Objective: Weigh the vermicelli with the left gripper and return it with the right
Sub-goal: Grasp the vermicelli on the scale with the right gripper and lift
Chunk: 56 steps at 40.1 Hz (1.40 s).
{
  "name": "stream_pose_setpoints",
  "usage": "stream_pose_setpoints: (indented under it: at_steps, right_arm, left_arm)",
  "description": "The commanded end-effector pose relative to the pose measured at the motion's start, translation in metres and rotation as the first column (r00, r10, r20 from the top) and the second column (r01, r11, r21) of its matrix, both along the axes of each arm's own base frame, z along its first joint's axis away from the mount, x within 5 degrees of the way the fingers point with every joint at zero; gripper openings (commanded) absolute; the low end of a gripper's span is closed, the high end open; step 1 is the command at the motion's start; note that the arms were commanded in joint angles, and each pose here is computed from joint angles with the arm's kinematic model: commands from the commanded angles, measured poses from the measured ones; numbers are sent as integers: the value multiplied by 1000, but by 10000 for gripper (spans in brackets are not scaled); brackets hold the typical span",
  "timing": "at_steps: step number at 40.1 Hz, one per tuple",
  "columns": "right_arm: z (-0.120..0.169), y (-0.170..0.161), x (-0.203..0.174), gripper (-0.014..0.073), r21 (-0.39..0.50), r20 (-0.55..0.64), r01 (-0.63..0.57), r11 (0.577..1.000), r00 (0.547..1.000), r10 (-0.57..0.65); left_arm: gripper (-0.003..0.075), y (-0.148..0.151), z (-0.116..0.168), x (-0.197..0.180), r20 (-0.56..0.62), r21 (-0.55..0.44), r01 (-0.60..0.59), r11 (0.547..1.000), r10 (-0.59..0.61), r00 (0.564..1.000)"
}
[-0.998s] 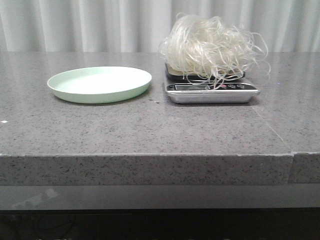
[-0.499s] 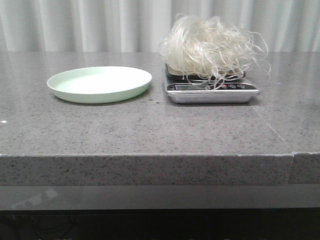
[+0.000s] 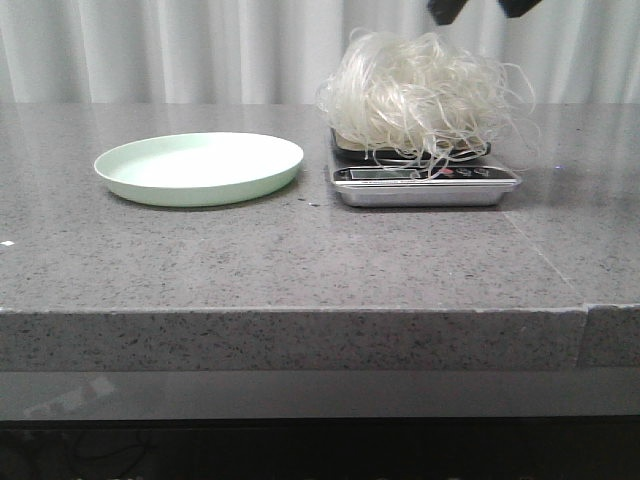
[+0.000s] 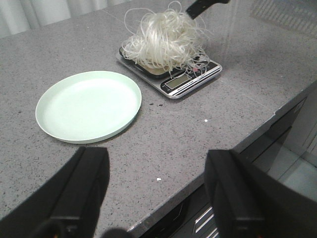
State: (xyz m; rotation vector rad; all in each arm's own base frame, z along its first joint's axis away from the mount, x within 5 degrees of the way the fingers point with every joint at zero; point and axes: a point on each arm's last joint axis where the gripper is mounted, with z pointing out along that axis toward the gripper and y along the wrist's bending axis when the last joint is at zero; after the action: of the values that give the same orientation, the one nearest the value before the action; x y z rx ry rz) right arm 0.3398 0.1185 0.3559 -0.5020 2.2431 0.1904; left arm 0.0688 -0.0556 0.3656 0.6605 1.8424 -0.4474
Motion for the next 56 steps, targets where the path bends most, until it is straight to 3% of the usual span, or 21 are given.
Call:
stream_pose_setpoints:
  at_steps: [1,14,22,26,32,37,48,56]
  right_arm:
    - [24,3,10,577,22,98,-10,1000,995,8]
    - [-5,17,56,577,-15,-10,-14,1000,1000,14]
    - [-21,20,65,571,-39,-90,-23,999,996,20]
    - [-23,20,65,494,-42,-102,-25,999,995,20]
    - [-23,20,65,290,-42,-100,-24,999,995,20]
    - [-23,20,65,202,-42,-100,-24,999,995,20]
    - [-15,20,65,185,-38,-87,-25,999,996,22]
    - [7,18,58,185,-27,-53,-28,999,998,26]
  left_arm:
    - [501,-2,13,0,60,-66,11,998,-7,998]
    - [501,-2,13,0,60,-66,11,998,-7,998]
    - [501,-2,13,0,60,-66,11,998,-7,998]
    - [501,-2,13,0,60,-66,11,998,-7,998]
    - [501,-2,13,0,60,-66,11,998,-7,998]
    - [501,-2,13,0,60,-66,11,998,-7,998]
    - [501,-2,13,0,60,-66,11,998,-7,998]
    - [501,-2,13,0,60,-66,11,998,-7,998]
